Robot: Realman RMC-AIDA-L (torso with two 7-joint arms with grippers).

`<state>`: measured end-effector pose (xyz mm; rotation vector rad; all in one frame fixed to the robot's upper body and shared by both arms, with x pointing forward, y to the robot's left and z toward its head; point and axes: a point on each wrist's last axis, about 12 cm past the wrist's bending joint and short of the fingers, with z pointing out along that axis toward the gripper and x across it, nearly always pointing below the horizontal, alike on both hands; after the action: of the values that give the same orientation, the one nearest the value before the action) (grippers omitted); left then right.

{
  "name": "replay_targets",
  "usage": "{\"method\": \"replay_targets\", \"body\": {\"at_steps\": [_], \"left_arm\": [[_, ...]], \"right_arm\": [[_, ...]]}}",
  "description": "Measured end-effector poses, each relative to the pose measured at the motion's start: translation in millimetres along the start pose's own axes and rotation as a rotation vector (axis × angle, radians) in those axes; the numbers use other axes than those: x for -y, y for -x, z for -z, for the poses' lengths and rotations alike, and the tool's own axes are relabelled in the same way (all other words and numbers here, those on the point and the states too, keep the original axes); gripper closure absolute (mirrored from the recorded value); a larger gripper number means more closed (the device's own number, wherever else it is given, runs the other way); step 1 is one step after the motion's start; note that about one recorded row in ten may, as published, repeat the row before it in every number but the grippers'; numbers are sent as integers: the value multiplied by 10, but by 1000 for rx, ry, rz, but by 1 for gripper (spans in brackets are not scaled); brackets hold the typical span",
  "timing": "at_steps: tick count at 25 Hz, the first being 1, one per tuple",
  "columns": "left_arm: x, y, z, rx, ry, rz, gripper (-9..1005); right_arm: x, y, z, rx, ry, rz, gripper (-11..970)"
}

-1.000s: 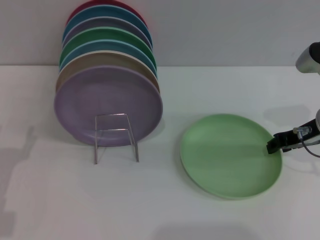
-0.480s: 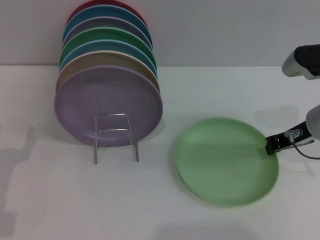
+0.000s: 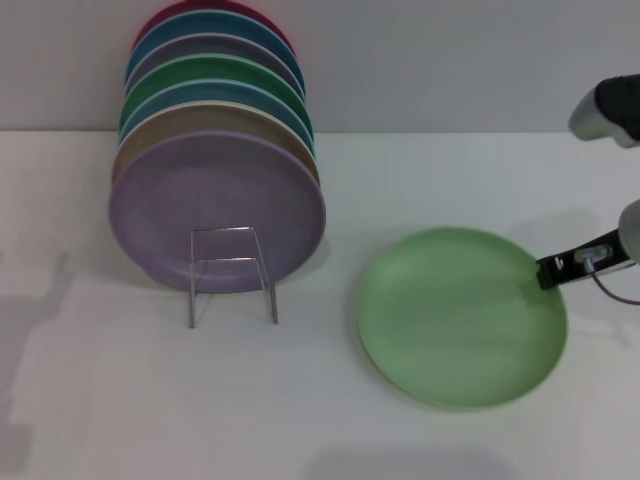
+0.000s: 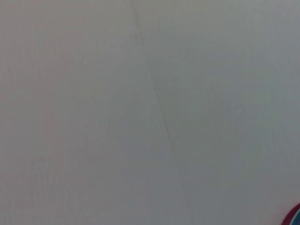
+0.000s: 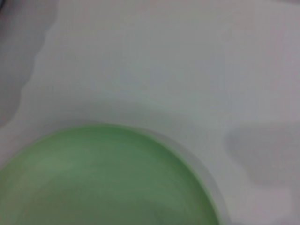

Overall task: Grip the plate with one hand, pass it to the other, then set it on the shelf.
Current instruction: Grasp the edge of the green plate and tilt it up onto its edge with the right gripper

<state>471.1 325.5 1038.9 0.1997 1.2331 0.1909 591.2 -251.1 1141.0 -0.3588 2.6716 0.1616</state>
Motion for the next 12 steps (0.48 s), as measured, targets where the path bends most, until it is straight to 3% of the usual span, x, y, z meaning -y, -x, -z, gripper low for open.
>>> {"method": "replay_targets", "body": {"at_steps": [6, 12], "left_arm": [[7, 25, -21, 20, 5, 10, 137], [48, 96, -60, 67, -9, 90, 137]], "right_arm": [[4, 27, 265, 144, -30, 23, 939], [-93, -1, 674, 419, -15, 53, 940]]}}
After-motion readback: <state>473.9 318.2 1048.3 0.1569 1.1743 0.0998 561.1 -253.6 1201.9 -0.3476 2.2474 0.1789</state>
